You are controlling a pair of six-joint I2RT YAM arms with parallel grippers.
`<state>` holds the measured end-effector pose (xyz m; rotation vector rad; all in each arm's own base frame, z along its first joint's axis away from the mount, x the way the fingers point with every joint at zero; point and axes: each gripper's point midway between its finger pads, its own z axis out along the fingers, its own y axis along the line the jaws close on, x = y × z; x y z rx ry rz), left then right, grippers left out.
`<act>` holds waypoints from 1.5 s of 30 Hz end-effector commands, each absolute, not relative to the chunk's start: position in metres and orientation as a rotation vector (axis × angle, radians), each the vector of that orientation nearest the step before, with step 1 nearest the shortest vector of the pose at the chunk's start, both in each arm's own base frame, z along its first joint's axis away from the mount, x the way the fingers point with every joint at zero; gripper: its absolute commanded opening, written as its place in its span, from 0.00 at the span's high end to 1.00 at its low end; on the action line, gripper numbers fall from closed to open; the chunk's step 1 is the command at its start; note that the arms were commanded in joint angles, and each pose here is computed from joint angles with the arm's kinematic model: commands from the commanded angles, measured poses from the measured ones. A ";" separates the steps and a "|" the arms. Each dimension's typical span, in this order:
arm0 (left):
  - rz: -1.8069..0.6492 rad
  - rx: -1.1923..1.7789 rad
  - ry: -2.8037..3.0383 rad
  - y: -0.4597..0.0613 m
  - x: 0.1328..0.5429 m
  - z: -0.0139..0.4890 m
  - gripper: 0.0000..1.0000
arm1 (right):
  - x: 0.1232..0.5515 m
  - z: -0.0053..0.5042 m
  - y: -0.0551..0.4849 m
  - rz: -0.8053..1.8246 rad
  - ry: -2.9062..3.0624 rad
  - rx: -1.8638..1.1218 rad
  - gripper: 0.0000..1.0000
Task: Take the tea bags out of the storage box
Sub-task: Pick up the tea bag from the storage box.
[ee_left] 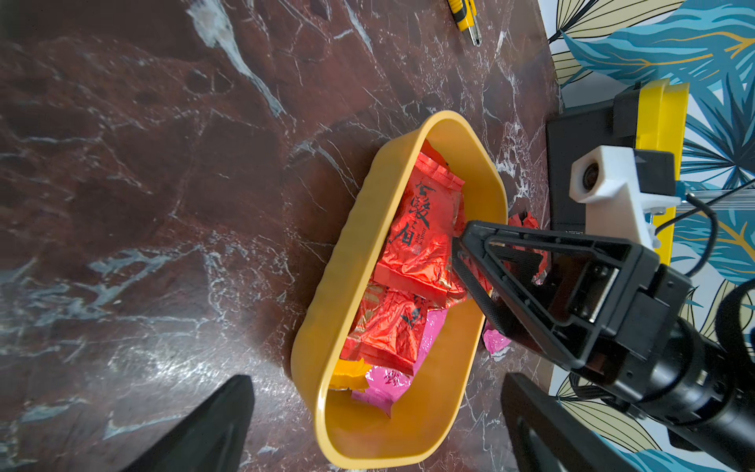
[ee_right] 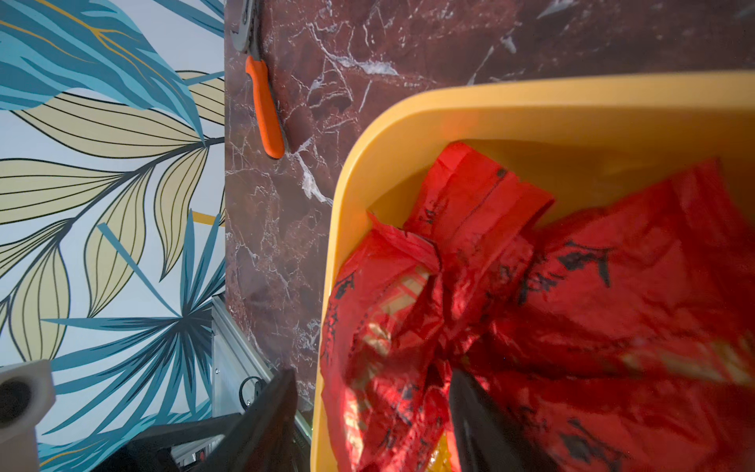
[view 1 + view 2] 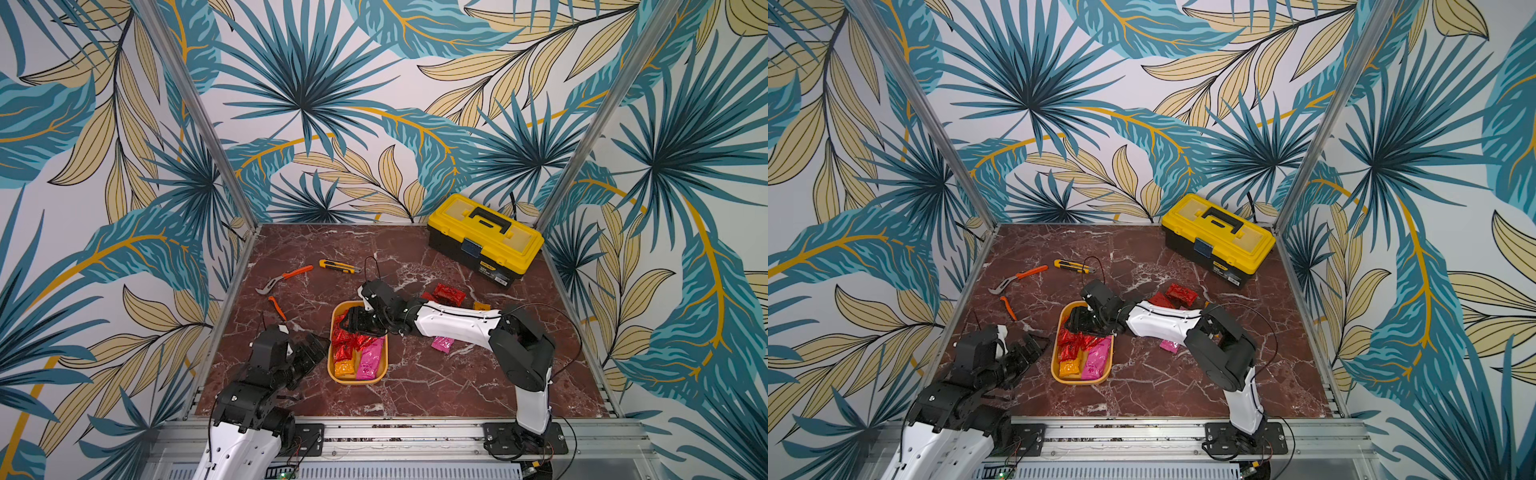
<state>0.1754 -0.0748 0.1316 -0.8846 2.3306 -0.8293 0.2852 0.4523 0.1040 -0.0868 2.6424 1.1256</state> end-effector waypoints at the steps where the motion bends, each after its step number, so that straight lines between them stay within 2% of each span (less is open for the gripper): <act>1: -0.819 -0.883 2.289 -0.070 0.176 0.147 0.00 | 0.283 0.103 0.466 1.178 2.638 -0.101 0.35; 16: -0.823 -0.879 2.294 -0.071 0.176 0.147 0.00 | 0.284 0.097 0.461 1.117 2.664 -0.088 0.35; 36: -0.825 -0.876 2.298 -0.071 0.174 0.150 0.00 | 0.289 0.093 0.482 1.229 2.641 -0.071 0.35; 45: -0.829 -0.880 2.296 -0.071 0.173 0.150 0.00 | 0.291 0.097 0.494 1.317 2.616 -0.058 0.41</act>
